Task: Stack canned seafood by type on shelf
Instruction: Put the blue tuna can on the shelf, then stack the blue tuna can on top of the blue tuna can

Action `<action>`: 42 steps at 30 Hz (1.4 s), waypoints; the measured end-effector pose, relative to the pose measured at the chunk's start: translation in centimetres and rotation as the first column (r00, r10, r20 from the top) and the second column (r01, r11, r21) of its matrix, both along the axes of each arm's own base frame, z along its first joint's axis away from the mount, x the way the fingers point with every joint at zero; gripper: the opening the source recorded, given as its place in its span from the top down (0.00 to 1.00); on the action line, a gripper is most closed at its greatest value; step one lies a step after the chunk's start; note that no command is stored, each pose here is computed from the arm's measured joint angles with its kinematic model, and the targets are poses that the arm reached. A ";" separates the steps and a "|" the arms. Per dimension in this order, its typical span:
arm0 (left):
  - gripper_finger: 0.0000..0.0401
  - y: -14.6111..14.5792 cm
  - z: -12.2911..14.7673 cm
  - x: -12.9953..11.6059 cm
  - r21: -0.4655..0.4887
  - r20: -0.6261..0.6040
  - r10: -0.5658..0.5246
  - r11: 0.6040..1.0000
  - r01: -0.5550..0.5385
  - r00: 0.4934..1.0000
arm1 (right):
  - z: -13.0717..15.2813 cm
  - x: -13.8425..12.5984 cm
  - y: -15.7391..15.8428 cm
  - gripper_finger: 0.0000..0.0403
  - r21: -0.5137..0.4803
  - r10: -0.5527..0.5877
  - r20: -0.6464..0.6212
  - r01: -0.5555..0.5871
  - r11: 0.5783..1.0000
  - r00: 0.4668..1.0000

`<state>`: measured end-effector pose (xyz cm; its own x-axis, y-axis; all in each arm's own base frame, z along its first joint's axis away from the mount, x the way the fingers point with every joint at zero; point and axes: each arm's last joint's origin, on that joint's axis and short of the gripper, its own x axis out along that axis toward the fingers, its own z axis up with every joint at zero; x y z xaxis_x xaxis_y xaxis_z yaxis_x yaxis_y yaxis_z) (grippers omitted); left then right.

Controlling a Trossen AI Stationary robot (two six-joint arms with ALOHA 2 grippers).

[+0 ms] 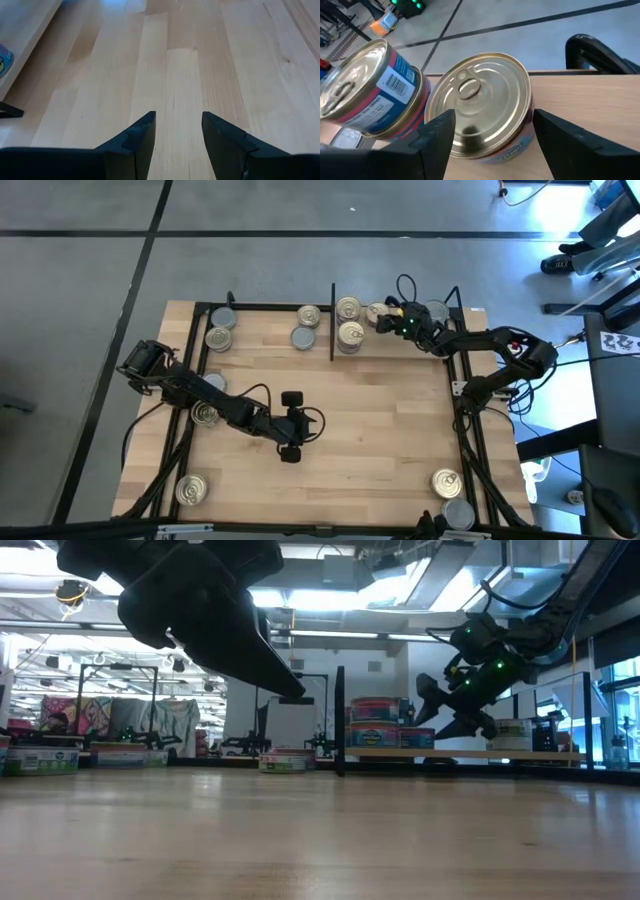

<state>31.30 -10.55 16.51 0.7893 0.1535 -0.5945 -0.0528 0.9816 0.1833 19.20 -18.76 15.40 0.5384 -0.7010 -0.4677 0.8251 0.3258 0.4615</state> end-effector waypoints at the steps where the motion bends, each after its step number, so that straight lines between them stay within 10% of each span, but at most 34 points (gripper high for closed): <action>1: 0.61 0.0 0.0 0.0 0.000 0.000 0.000 1.000 0.000 1.000 | 0.0 0.0 0.0 0.33 -0.002 0.003 -0.003 -0.003 1.000 1.000; 15: 0.61 0.0 0.0 0.0 -0.004 -0.001 -0.004 1.000 0.004 1.000 | 5.8 -1.2 3.4 0.33 -0.199 0.235 -0.044 -0.239 0.950 0.971; 29: 0.48 0.7 1.0 1.0 0.020 0.033 -0.035 0.999 0.034 0.999 | 7.0 1.8 15.1 0.33 -0.217 0.668 -0.168 -0.689 0.692 0.725; 36: 0.31 0.4 2.6 1.0 0.061 -0.246 -0.110 0.990 0.129 0.963 | 7.3 2.8 19.5 0.33 -0.286 0.739 -0.137 -0.741 0.607 0.659; 42: 0.30 0.3 4.1 -1.8 0.033 -0.540 0.103 0.994 -0.101 0.835 | 6.9 3.4 21.4 0.33 -0.295 0.788 -0.128 -0.782 0.549 0.602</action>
